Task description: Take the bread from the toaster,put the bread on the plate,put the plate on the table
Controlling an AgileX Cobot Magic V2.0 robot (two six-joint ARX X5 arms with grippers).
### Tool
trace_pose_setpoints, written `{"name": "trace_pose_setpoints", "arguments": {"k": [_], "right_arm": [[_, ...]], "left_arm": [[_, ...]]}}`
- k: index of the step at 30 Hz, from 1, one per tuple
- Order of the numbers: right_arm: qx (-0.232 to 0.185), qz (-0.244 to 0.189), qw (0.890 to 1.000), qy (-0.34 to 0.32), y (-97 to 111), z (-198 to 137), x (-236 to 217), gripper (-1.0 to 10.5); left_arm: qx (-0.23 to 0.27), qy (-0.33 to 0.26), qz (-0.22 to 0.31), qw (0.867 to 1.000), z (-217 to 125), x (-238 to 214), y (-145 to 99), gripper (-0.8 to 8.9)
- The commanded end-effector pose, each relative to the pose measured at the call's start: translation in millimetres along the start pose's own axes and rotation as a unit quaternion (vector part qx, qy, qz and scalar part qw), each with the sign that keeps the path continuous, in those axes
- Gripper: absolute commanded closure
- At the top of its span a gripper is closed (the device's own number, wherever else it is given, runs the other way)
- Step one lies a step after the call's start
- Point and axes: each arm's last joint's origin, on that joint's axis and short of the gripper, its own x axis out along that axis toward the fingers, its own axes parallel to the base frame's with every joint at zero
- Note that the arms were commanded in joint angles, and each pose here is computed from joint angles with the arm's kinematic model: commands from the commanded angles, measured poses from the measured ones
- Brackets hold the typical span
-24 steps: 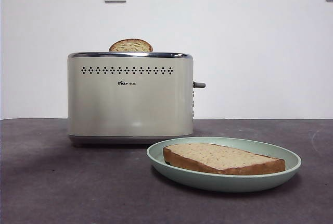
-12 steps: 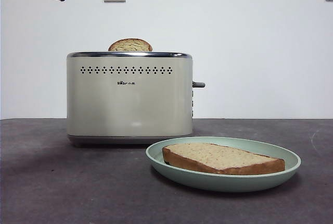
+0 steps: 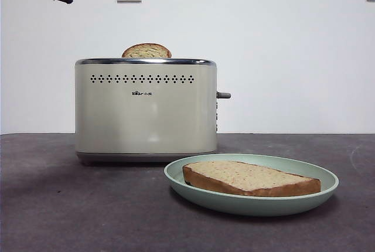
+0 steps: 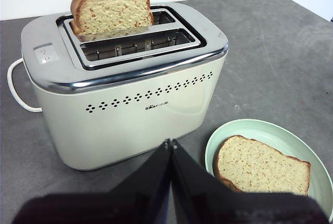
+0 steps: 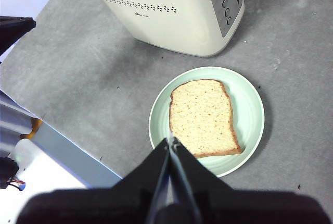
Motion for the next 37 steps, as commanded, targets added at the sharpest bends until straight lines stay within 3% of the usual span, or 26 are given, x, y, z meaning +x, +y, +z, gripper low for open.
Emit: {"name": "trace_pose_setpoints", "arguments": {"k": [1, 6, 13, 19, 25, 30, 37], "right_arm": [[-0.006, -0.001, 1.0, -0.002, 0, 0, 0, 9.5], [-0.006, -0.001, 1.0, -0.002, 0, 0, 0, 9.5], [-0.006, -0.001, 1.0, -0.002, 0, 0, 0, 9.5], [-0.006, -0.001, 1.0, -0.002, 0, 0, 0, 9.5], [-0.006, -0.001, 1.0, -0.002, 0, 0, 0, 9.5], [-0.006, -0.001, 1.0, -0.002, 0, 0, 0, 9.5], [-0.006, -0.001, 1.0, -0.002, 0, 0, 0, 9.5]], "left_arm": [[-0.003, 0.003, -0.004, 1.0, -2, 0, 0, 8.17], [0.013, -0.02, 0.002, 1.0, 2, -8, 2, 8.17], [-0.013, -0.072, 0.032, 0.997, -3, -14, 21, 8.17], [-0.074, -0.162, 0.047, 0.983, -53, -28, 38, 8.17], [-0.106, -0.192, 0.093, 0.971, -113, -35, 51, 8.17], [-0.121, -0.195, 0.13, 0.964, -145, -33, 60, 8.17], [-0.153, -0.148, 0.186, 0.959, -169, -33, 68, 8.17]]}}
